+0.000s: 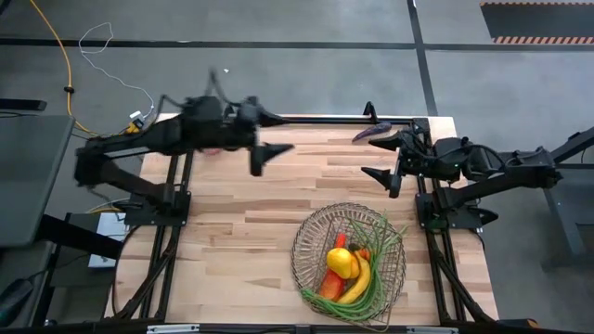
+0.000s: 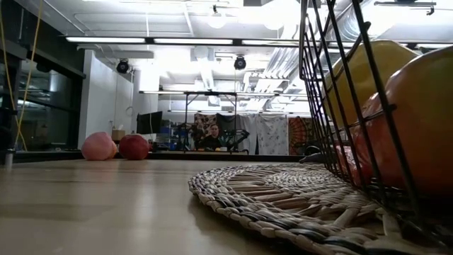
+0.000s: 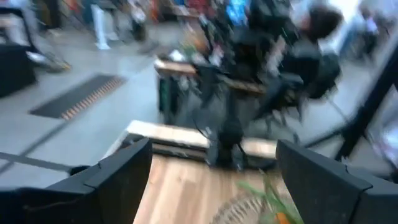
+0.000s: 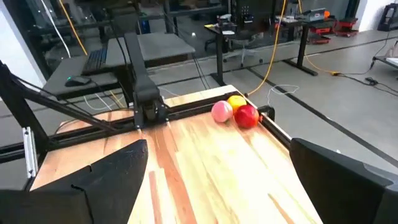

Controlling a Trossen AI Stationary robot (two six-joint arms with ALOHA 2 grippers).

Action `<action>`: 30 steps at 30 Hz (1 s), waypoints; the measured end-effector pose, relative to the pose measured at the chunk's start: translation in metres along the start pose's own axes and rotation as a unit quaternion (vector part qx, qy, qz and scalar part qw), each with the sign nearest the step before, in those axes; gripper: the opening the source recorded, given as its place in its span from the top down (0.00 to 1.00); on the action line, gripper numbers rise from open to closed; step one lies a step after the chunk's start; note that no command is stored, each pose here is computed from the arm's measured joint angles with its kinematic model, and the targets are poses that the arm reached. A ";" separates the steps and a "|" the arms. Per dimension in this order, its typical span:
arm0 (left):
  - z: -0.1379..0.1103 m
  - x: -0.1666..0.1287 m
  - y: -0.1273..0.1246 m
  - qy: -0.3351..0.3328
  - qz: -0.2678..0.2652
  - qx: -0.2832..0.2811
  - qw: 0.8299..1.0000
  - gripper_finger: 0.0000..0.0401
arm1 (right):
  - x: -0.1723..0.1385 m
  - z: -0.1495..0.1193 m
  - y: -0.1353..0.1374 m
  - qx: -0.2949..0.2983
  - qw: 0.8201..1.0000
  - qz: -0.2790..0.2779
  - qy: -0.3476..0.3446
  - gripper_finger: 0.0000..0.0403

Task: Build produce basket
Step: Put the peach into the wire basket

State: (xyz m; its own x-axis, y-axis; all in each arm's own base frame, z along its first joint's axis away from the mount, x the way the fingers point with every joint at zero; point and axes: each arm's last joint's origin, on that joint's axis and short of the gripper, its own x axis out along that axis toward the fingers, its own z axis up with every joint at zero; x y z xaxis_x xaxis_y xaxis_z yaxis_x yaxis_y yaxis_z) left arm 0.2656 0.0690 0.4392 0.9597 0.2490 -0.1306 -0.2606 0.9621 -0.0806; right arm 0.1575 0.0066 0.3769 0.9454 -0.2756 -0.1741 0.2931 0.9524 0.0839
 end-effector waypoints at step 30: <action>-0.078 -0.138 0.018 -0.068 0.070 -0.078 0.992 0.18 | 0.048 -0.009 0.017 0.053 0.998 -0.029 0.014 0.05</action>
State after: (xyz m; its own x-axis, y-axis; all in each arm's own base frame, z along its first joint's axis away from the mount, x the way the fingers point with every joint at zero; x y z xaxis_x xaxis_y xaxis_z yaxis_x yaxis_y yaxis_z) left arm 0.1205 0.0434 0.3783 0.9159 0.4010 -0.0180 -0.3945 0.8910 -0.2248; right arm 0.2060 0.0106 0.3607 0.9225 -0.3242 -0.2094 0.3617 0.9155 0.1762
